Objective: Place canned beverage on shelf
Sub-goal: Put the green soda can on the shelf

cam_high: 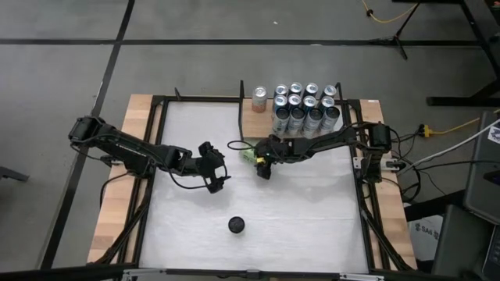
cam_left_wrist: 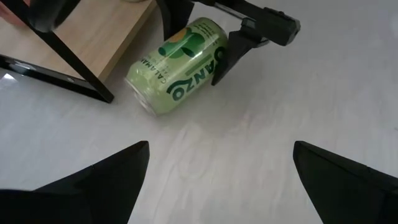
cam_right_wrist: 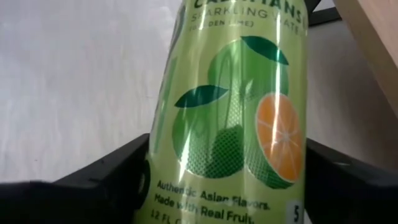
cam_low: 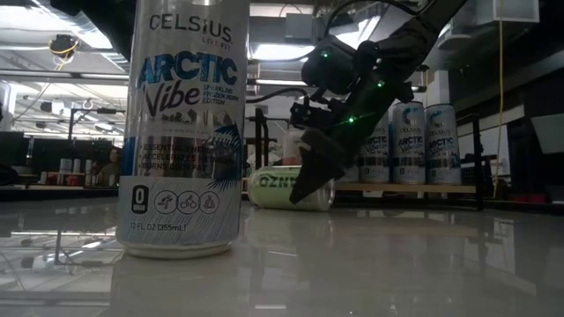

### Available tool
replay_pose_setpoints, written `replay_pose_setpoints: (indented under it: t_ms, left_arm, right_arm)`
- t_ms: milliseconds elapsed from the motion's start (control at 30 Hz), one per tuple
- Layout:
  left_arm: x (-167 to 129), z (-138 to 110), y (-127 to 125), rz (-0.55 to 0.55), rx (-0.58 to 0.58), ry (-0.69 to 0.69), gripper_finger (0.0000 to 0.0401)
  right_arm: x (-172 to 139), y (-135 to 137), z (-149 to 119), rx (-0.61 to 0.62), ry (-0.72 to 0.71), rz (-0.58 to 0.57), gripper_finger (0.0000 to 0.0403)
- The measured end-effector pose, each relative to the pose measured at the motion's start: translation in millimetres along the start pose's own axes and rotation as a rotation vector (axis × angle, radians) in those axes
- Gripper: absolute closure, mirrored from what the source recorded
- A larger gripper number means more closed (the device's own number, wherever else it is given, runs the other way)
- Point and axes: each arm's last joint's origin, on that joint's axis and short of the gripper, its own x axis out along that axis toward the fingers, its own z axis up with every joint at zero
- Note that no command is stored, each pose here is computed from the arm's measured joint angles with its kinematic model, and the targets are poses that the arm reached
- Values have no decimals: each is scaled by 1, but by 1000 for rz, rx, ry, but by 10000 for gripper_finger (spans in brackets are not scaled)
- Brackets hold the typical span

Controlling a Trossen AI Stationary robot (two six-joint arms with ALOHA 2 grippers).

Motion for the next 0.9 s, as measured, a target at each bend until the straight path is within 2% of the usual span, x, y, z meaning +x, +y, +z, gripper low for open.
replay_pose_setpoints:
  t_ms: [200, 300, 467, 900]
  left_arm:
    - [0, 0, 0, 0, 1, 0, 12]
    - [0, 0, 0, 1, 0, 0, 12]
    - [0, 1, 0, 0, 0, 0, 12]
    - [-9, 13, -2, -34, -15, -37, 12]
  right_arm:
    - [1, 0, -1, 43, 8, 2, 108]
    - [3, 0, -1, 93, 14, 8, 106]
    - [4, 1, 1, 106, -10, 31, 100]
    - [4, 8, 14, 134, -135, 201, 106]
